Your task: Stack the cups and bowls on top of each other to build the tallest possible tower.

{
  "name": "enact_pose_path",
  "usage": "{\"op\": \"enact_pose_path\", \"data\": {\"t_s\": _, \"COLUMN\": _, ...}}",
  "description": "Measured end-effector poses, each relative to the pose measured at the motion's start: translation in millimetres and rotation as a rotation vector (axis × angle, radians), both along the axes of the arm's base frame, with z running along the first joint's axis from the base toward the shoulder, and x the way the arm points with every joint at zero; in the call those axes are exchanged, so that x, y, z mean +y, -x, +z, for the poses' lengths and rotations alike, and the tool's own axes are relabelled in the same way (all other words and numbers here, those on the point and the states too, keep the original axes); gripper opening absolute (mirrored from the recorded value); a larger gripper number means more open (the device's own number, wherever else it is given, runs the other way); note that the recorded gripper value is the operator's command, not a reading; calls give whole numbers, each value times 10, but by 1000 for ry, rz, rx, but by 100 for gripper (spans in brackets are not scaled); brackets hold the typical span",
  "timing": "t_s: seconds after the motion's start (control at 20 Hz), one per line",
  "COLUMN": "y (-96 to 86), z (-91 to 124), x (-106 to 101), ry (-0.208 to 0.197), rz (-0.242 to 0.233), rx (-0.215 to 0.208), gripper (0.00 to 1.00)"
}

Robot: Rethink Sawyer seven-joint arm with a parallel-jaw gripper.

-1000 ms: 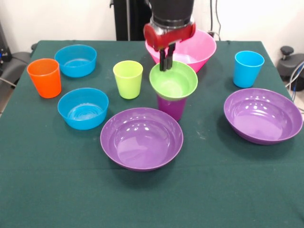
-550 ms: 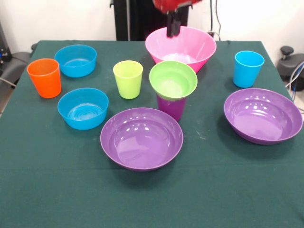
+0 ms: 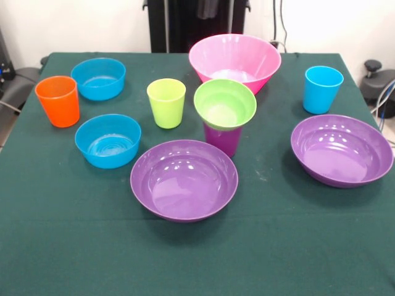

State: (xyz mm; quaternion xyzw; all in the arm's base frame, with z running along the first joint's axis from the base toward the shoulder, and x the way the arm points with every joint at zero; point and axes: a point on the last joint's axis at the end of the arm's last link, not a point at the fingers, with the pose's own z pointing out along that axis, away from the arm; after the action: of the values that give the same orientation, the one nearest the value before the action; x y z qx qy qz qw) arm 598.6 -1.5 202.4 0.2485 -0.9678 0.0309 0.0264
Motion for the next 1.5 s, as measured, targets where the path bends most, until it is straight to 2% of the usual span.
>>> {"op": "enact_pose_path", "data": {"t_s": 0.05, "y": -37, "z": -19, "x": -122, "ry": -6, "rz": -18, "rx": -4, "gripper": 0}}
{"op": "enact_pose_path", "data": {"t_s": 0.15, "y": -63, "z": -39, "x": -190, "ry": -7, "rz": -26, "rx": -6, "gripper": 0}}
{"op": "enact_pose_path", "data": {"t_s": 0.25, "y": -154, "z": -131, "x": -358, "ry": -14, "rz": -46, "rx": -13, "gripper": 0}}
{"op": "enact_pose_path", "data": {"t_s": 0.5, "y": -299, "z": -340, "x": -456, "ry": -25, "rz": -47, "rx": -17, "gripper": 0}}
{"op": "enact_pose_path", "data": {"t_s": 0.8, "y": -380, "z": -532, "x": -323, "ry": -37, "rz": -19, "rx": -10, "gripper": 0}}
{"op": "enact_pose_path", "data": {"t_s": 1.05, "y": -468, "z": -640, "x": -85, "ry": -56, "rz": 7, "rx": 0, "gripper": 0}}
{"op": "enact_pose_path", "data": {"t_s": 1.3, "y": -453, "z": -619, "x": 2, "ry": -52, "rz": 14, "rx": 29, "gripper": 0}}
{"op": "enact_pose_path", "data": {"t_s": 1.5, "y": -443, "z": -611, "x": -2, "ry": -50, "rz": 13, "rx": 42, "gripper": 0}}
